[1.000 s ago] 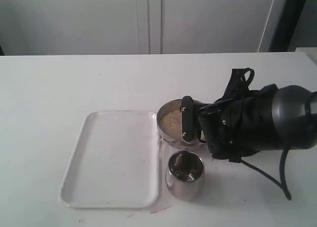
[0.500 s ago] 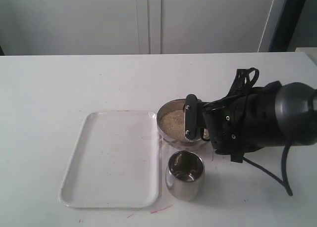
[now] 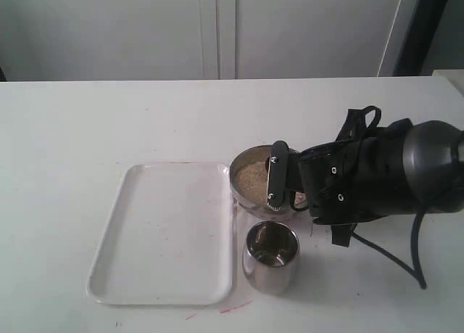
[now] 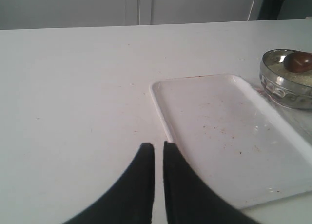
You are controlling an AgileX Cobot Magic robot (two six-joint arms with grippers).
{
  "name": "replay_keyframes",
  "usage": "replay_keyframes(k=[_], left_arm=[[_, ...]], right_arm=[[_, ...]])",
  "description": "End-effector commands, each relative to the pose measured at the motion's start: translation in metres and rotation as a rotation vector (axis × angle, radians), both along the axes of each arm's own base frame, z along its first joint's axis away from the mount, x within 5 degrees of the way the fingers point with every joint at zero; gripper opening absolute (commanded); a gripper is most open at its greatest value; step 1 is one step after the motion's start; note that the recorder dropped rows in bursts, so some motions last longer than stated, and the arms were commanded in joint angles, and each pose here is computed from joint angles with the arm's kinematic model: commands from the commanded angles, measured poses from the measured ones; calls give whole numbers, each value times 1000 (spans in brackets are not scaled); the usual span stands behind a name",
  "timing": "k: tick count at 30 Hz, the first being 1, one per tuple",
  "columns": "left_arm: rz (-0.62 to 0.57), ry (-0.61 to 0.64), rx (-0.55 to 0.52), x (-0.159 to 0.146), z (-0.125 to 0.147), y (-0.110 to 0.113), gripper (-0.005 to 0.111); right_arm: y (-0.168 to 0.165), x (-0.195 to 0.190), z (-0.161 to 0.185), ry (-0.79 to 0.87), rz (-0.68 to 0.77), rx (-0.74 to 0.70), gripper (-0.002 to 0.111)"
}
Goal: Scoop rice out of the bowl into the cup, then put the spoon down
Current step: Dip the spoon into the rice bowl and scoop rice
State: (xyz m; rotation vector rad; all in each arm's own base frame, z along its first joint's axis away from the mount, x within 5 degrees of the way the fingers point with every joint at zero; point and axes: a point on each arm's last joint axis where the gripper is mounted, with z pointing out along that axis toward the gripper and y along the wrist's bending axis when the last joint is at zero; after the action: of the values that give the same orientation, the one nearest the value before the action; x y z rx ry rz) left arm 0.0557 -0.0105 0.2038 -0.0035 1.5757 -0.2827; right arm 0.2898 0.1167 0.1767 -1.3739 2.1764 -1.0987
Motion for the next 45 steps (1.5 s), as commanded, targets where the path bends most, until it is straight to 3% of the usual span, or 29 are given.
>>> replay_keyframes(k=[1,18,32,45], left_arm=[[-7,-9,-8,0,3,0,14],[-7,-9,-8,0,3,0,14],[-7,-9,-8,0,3,0,14],[-7,-9,-8,0,3,0,14]], right_arm=[[-1,0,-1,9,-20,24,0],[11,1,5,84,-104,180,0],[-2,7,-6,137,-178,84,0],[7,6,-11,171,-179,197,0]])
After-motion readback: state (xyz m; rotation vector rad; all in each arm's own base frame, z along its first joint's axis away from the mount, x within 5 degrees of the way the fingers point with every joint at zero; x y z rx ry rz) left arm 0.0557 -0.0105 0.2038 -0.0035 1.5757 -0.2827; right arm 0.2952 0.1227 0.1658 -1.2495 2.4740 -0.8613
